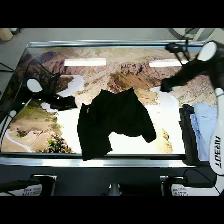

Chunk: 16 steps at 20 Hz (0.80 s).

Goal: Fold the shirts.

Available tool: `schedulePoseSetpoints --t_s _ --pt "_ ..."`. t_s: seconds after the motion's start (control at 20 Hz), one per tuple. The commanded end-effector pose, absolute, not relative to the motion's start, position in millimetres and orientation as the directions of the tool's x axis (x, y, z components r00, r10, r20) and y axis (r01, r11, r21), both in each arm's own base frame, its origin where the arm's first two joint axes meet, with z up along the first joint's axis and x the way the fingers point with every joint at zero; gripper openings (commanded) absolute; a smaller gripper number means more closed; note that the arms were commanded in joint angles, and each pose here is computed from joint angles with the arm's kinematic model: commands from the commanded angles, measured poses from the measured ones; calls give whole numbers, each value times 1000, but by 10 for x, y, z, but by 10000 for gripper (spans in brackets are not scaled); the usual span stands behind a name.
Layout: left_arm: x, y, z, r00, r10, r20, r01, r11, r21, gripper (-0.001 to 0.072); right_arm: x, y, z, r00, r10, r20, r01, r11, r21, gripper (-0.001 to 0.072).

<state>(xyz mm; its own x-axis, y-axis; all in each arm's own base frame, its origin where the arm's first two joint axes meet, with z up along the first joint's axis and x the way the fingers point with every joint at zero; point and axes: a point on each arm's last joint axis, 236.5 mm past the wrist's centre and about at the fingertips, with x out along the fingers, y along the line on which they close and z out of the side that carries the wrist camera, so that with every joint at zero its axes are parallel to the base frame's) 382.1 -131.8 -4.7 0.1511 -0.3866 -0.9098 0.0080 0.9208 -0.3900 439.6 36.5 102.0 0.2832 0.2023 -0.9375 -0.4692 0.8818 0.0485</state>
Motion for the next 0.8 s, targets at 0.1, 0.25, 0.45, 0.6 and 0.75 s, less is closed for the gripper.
schedulePoseSetpoints --t_s 0.1,0.25,0.45,0.6,0.75 --pt "3015 -867 -616 -61 -368 -928 -96 928 -361 397 3480 -231 759 114 72 -991 -335 942 30 468" --pt "2867 -1098 -946 -53 -435 -899 -143 894 -425 409 3039 144 303 -11 217 -976 -355 912 207 471" --pt "2910 -1469 -1060 -30 -494 -869 -113 865 -488 525 2752 307 -103 -106 282 -953 -324 897 302 502" --pt "2992 -1633 -1113 6 -494 -869 -89 866 -493 525 2658 450 -353 -116 339 -934 -296 885 359 592" --pt "3143 -1695 -1112 74 -493 -867 -112 859 -499 388 2614 773 -497 -101 448 -888 -285 842 457 653"
